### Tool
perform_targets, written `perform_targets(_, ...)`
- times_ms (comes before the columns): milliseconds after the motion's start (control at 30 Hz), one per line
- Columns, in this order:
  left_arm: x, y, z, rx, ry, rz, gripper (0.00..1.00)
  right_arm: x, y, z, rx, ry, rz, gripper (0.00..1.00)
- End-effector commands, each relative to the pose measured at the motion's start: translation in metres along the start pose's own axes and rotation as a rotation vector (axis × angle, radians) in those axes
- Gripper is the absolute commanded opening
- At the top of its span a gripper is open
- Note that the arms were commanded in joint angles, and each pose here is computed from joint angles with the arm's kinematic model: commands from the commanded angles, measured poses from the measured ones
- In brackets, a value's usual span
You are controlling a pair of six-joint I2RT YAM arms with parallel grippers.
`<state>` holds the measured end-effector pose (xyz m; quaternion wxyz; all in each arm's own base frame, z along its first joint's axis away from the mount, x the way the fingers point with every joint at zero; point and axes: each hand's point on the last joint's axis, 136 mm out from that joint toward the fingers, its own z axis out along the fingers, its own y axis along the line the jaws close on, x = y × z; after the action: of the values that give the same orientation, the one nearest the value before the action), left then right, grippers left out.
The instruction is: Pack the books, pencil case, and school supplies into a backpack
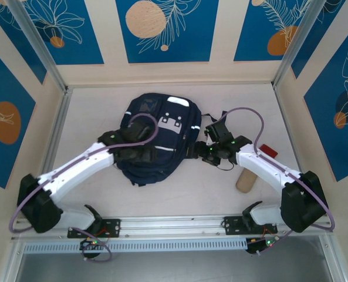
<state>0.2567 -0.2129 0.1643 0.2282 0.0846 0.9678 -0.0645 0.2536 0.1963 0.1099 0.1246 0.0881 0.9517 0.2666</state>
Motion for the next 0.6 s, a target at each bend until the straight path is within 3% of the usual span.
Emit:
perform_targets(0, -0.009, -0.012, 0.007, -0.141, 0.007, 0.279, 0.62, 0.004, -0.004, -0.005, -0.052, 0.024, 0.085, 0.71)
perform_targets(233, -0.015, -0.063, 0.045, -0.155, 0.069, 0.531, 0.62, 0.001, -0.03, -0.012, -0.069, 0.012, 0.206, 0.76)
perform_targets(567, -0.005, -0.062, 0.08, -0.226, 0.196, 0.66, 0.58, 0.0, -0.044, -0.015, -0.062, 0.003, 0.244, 0.76)
